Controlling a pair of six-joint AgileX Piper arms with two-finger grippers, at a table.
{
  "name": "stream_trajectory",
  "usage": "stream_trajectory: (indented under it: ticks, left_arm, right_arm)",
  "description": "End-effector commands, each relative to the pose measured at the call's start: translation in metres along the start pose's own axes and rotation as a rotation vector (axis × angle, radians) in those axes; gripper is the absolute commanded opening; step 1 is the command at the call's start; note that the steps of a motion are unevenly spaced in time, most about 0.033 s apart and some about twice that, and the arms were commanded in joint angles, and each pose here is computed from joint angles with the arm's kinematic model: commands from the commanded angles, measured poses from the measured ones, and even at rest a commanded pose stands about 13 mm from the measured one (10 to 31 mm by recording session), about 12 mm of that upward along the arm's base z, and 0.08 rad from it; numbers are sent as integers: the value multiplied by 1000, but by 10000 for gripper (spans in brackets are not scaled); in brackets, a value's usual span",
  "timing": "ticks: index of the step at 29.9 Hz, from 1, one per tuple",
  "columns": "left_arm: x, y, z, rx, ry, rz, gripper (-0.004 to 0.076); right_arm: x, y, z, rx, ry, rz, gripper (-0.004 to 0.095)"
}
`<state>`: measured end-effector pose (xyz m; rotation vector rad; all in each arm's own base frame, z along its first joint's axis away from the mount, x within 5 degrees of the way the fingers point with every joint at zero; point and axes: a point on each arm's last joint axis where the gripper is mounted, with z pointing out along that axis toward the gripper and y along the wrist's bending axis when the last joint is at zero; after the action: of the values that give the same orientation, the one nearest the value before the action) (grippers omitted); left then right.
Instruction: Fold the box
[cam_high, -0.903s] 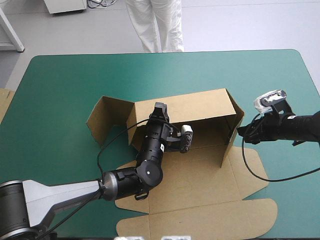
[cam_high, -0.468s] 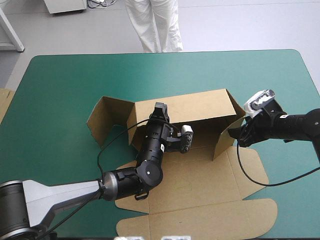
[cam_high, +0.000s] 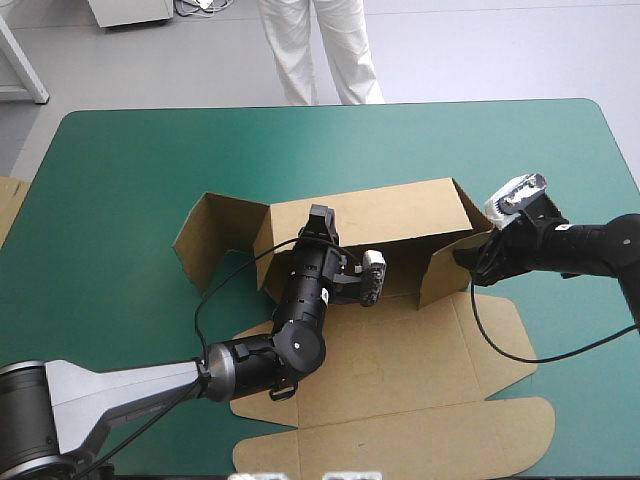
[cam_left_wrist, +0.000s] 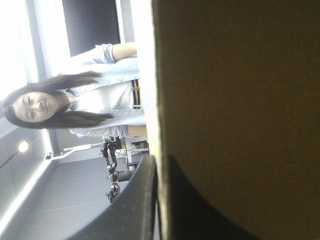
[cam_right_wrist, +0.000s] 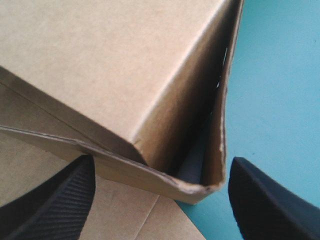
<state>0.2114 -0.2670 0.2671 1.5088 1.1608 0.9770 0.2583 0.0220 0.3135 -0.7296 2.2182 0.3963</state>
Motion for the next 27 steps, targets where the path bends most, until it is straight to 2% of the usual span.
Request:
stream_trajectory:
  ticks: [1, 8, 11, 15, 22, 24, 27]
  left_arm:
    - [1, 11, -4, -16, -5, -49, -10]
    - [1, 11, -4, -16, -5, -49, -10]
    - [1, 11, -4, -16, -5, -49, -10]
    - [1, 11, -4, -16, -5, -49, -10]
    - [1, 11, -4, -16, -5, -49, -10]
    - [1, 11, -4, -15, -7, -49, -10]
    - [1, 11, -4, -14, -9, -49, -10]
  right_arm:
    - [-11, -1, -1, 7, -75, 23, 695]
    - [-17, 10, 7, -28, -84, 24, 696]
    - [-21, 15, 12, -1, -86, 51, 692]
    - [-25, 21, 19, 60, -76, 40, 606]
    - [-30, 30, 25, 81, -87, 52, 568]
    - [-30, 30, 25, 85, -89, 74, 494]
    - [-30, 30, 25, 81, -84, 72, 265]
